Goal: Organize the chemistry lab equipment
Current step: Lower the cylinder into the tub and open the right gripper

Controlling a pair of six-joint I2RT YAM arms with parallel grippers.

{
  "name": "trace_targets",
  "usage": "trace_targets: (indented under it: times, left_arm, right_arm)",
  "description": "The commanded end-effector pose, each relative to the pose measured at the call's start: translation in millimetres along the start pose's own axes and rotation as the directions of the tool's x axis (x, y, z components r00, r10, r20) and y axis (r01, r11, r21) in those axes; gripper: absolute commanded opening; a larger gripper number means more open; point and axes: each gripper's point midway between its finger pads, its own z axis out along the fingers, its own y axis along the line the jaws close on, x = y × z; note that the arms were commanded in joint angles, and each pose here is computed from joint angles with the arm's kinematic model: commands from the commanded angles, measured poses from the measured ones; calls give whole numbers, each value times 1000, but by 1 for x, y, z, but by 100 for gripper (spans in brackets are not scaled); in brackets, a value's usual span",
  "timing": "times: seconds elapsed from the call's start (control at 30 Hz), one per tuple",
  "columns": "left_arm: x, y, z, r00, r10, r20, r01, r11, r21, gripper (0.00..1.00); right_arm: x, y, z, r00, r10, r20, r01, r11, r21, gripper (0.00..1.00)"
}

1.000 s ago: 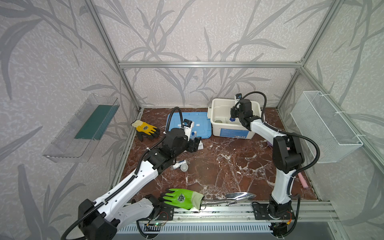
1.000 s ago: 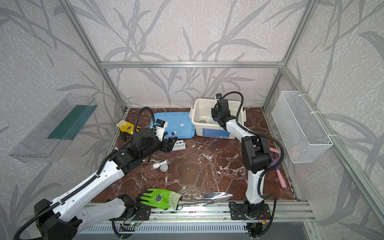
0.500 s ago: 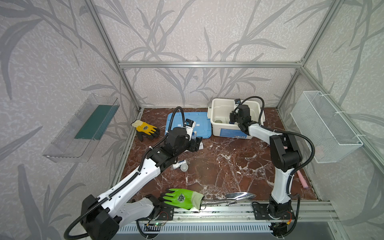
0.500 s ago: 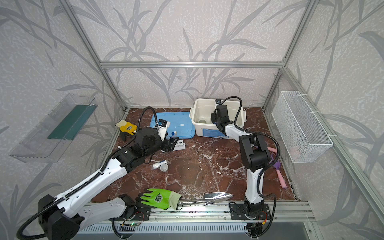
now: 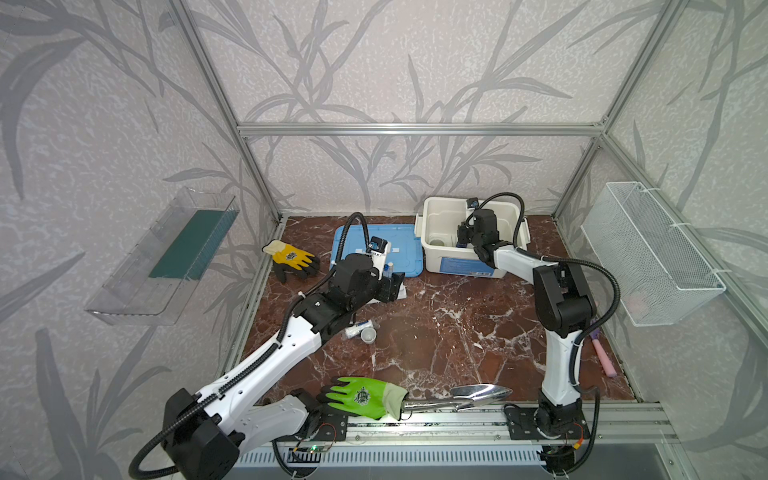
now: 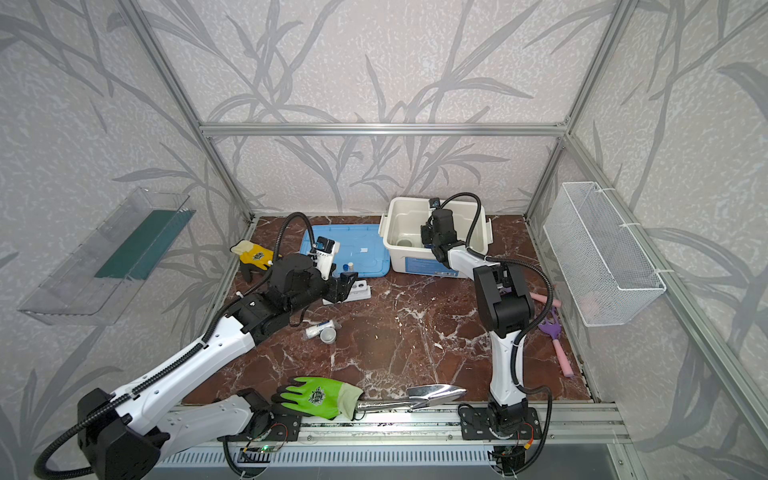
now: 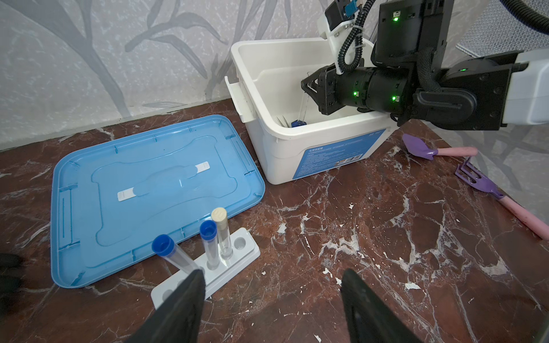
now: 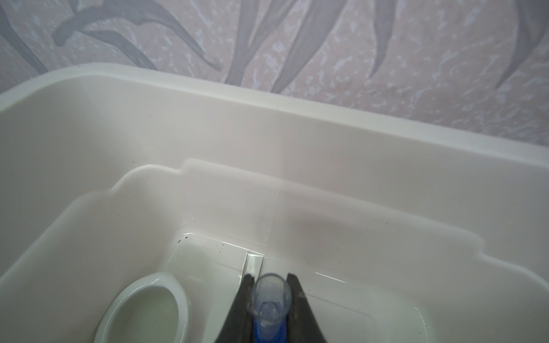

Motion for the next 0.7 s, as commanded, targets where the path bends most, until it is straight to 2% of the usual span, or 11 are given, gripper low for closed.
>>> trace_targets:
  times: [0.0, 0.13, 0.3, 0.67]
  left_arm:
    - [-7, -1, 1, 1000, -4, 20, 3, 1000, 14, 73]
    - [-7, -1, 1, 1000, -5, 26, 4, 1000, 15, 73]
    - [-6, -1, 1, 1000, -7, 26, 6, 1000, 22, 73]
    - [-3, 2, 6, 1000, -5, 18, 5, 1000, 19, 73]
  right_arm:
    - [2, 6, 1, 998, -20, -54, 18, 999, -39, 12]
    - [3, 6, -1, 992, -50, -115, 45, 998, -44, 13]
    - [10, 2, 2, 989, -68, -130, 65, 997, -34, 12]
    - [15, -2, 17, 996, -55, -69, 53, 998, -40, 12]
